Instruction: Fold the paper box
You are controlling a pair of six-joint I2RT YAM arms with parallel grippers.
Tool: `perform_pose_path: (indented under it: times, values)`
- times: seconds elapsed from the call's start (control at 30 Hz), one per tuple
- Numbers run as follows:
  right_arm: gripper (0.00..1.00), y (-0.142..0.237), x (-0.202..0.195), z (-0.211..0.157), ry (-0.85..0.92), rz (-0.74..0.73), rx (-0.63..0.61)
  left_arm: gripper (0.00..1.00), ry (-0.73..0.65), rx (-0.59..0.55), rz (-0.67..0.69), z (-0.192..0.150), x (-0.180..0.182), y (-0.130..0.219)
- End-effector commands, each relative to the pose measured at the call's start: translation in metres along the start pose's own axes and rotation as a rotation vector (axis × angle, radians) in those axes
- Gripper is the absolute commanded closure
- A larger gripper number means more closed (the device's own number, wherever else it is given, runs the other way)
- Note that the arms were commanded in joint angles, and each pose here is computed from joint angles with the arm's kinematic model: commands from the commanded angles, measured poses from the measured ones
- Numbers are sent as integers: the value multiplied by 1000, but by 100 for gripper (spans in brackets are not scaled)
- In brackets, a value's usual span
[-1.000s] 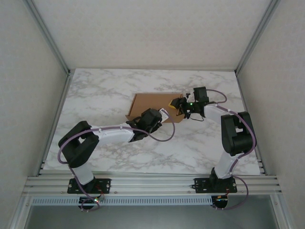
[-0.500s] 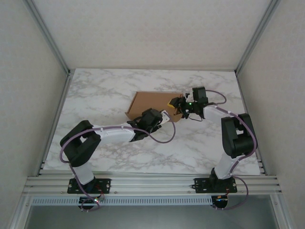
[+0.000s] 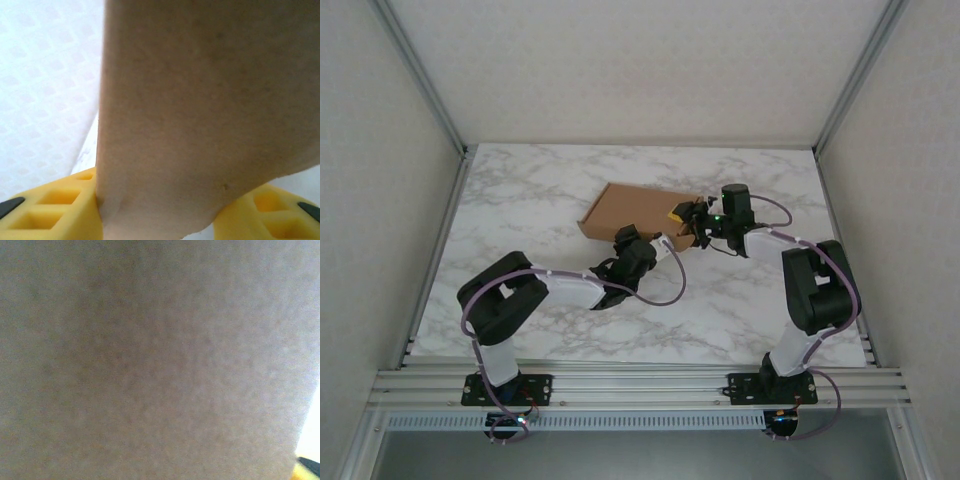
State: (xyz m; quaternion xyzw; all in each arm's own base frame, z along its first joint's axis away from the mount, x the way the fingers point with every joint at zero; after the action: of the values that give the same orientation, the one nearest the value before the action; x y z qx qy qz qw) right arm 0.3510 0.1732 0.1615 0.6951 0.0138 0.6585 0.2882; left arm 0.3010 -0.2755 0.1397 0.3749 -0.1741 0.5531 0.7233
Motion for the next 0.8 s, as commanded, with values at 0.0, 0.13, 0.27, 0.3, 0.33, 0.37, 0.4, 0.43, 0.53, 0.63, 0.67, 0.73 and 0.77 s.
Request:
perform_pose_path:
  times: [0.0, 0.13, 0.27, 0.3, 0.33, 0.37, 0.4, 0.43, 0.53, 0.63, 0.67, 0.73, 0.77]
  values:
    - [89, 6, 31, -30, -45, 137, 188, 60, 101, -75, 151, 15, 25, 2]
    - [86, 7, 34, -30, -55, 137, 201, 65, 88, -74, 130, 19, 31, 9]
    - [78, 10, 37, -31, -50, 136, 203, 67, 80, -51, 108, 20, 38, 16]
    - [73, 11, 37, -32, -51, 129, 201, 69, 73, -42, 100, 21, 39, 17]
    - [64, 12, 38, -32, -50, 115, 198, 71, 61, -29, 93, 20, 40, 18]
    - [52, 14, 39, -33, -41, 104, 195, 72, 51, -23, 91, 20, 42, 20]
    - [44, 16, 40, -34, -35, 97, 194, 73, 45, -20, 87, 21, 44, 22]
    - [36, 18, 42, -34, -27, 92, 194, 73, 38, -14, 74, 21, 45, 24]
    - [19, 28, 43, -36, -21, 64, 163, 75, 29, 18, 46, 24, 49, 28]
    - [9, 43, 46, -40, -8, 44, 101, 76, 38, 47, 36, 26, 56, 33]
    - [6, 46, 47, -41, -3, 43, 90, 76, 41, 51, 33, 27, 58, 35]
    - [4, 55, 50, -44, 8, 31, 66, 77, 40, 69, 23, 30, 63, 39]
    - [4, 59, 50, -45, 12, 18, 56, 77, 37, 79, 14, 31, 65, 41]
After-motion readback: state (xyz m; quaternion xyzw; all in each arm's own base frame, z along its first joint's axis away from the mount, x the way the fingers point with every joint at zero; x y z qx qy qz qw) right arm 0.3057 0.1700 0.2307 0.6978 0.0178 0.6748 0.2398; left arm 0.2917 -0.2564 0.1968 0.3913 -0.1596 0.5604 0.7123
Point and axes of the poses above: each hand's point on the last joint's axis, 136 mm out from that joint toward the fingers, its own y axis back along the fingers, its own x axis along the line the jaws close on, z = x × y, the point moved 8 cm from there along y, back along the fingers, and after that the axes turned 13 degrees about y, right-handed, at the moved point
